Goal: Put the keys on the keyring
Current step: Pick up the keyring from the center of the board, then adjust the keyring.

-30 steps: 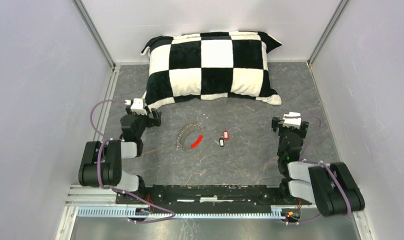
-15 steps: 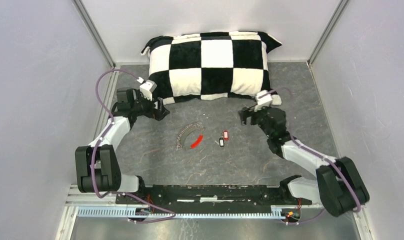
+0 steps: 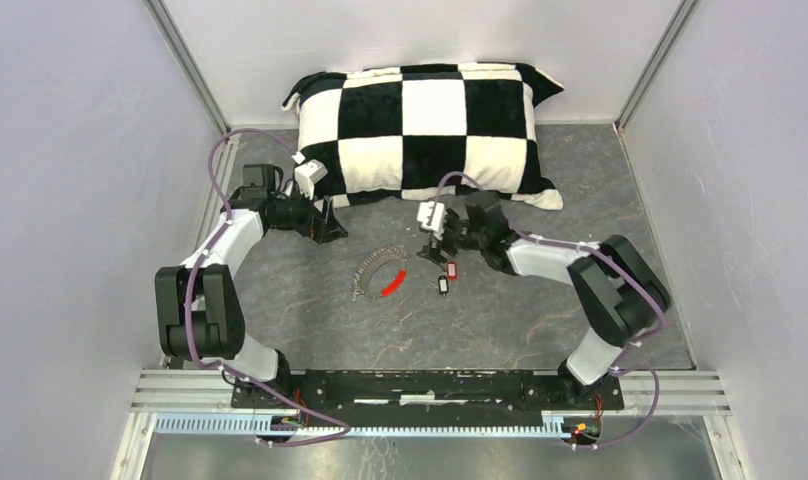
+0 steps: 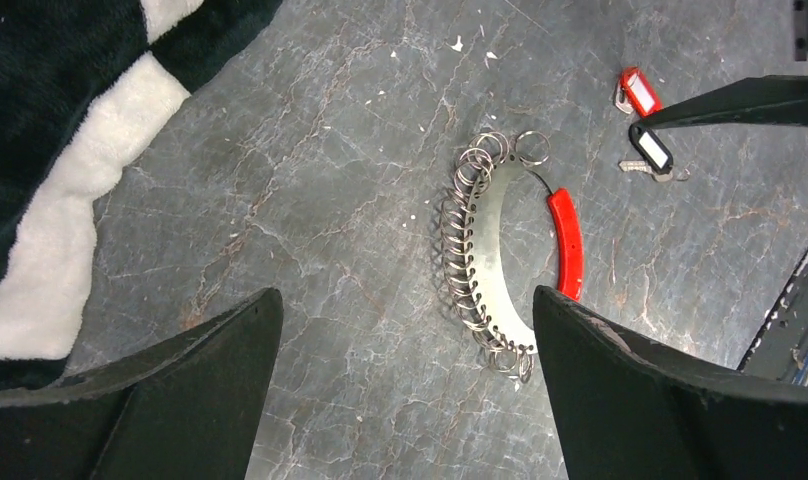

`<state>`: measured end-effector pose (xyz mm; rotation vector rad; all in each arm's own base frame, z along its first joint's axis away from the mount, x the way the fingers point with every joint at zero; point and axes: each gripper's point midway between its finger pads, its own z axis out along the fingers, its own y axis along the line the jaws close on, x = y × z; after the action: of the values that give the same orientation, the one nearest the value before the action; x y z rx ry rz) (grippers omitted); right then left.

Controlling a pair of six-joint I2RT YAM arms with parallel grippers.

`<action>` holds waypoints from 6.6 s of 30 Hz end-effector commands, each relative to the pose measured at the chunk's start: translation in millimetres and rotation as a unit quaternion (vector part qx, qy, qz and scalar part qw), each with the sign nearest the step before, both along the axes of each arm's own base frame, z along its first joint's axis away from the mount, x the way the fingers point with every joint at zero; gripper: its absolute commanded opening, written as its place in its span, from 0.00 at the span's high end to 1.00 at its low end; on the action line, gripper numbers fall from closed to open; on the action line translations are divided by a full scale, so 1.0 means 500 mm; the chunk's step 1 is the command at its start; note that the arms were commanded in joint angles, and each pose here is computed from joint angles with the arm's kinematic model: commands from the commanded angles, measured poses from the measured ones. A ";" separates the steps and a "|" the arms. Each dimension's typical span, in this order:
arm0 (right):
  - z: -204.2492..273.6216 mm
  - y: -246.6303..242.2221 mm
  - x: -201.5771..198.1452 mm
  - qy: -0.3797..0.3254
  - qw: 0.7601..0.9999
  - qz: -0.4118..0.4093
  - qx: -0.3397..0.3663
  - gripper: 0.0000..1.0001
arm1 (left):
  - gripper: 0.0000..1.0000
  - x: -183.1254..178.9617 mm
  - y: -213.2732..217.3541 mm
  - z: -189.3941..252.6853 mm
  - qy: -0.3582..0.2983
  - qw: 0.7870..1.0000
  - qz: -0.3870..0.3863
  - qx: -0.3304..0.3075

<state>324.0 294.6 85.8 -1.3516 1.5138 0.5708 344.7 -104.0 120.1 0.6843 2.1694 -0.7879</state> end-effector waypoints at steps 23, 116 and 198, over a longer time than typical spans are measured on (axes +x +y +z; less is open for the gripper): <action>-0.095 0.101 0.007 -0.034 0.980 0.167 -0.103 0.42 | 0.04 -0.022 -0.010 0.019 -0.024 0.997 -0.068 0.017; 0.425 0.299 -0.386 -0.088 0.950 0.243 0.178 1.00 | 0.65 -0.450 -0.116 0.228 -0.300 0.891 -0.341 -0.015; 0.519 0.223 -0.496 -0.135 0.928 0.299 0.177 0.57 | 0.98 -0.491 -0.160 0.398 -0.562 0.714 -0.414 -0.060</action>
<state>88.1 405.6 340.7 -1.4826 0.7459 0.9026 95.1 -183.0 311.9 1.5745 0.6894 -0.6680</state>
